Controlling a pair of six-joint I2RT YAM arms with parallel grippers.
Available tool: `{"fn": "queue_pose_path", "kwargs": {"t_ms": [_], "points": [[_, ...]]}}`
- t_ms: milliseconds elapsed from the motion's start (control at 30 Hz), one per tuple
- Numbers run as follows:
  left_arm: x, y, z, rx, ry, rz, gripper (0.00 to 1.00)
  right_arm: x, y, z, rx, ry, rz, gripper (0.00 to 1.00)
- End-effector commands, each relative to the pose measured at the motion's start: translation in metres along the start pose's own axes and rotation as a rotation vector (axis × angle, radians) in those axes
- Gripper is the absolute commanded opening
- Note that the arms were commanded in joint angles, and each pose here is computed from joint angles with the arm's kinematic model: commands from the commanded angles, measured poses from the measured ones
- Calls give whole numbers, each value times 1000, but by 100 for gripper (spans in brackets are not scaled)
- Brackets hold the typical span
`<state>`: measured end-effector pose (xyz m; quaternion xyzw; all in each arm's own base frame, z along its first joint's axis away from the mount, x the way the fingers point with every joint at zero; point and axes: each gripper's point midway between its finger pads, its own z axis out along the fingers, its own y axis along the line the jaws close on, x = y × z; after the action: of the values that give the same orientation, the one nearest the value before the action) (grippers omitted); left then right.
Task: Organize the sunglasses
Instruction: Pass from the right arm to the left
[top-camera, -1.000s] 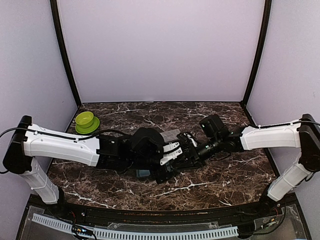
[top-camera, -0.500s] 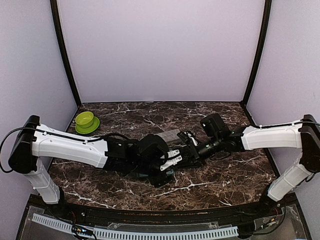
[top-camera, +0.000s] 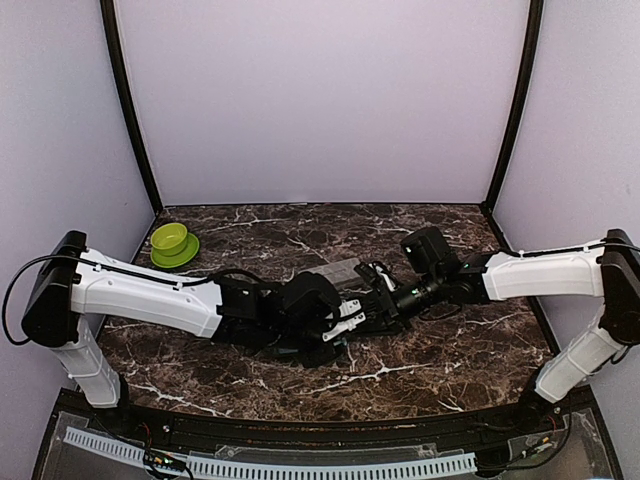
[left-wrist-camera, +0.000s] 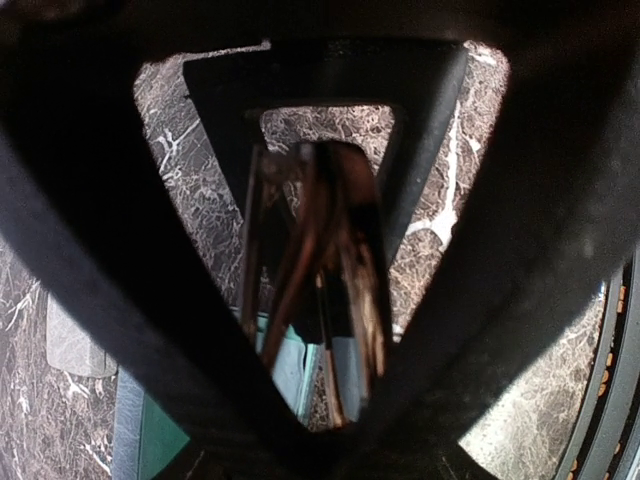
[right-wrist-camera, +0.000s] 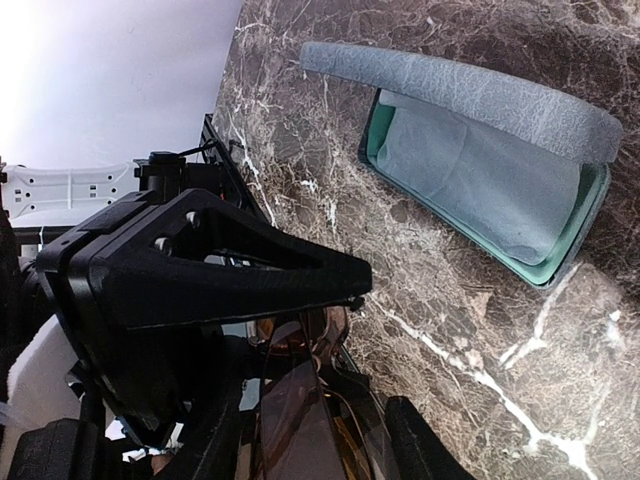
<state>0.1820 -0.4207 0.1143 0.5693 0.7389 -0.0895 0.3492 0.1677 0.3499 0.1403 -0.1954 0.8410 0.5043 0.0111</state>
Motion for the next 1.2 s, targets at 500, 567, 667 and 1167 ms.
{"fn": "queue_pose_path", "kwargs": {"t_ms": [500, 567, 667, 1167], "points": [[-24, 8, -7, -32, -60, 1, 40, -1, 3, 0, -25, -7, -19, 10], [-24, 8, -6, -31, -59, 1, 37, -1, 2, 0, -25, -7, -18, 11], [-25, 8, -5, -28, -59, 1, 36, -1, 2, 0, -24, -8, -20, 11], [-21, 7, -5, -24, -38, 0, 24, -1, -1, -1, -1, -9, -23, 16]]}}
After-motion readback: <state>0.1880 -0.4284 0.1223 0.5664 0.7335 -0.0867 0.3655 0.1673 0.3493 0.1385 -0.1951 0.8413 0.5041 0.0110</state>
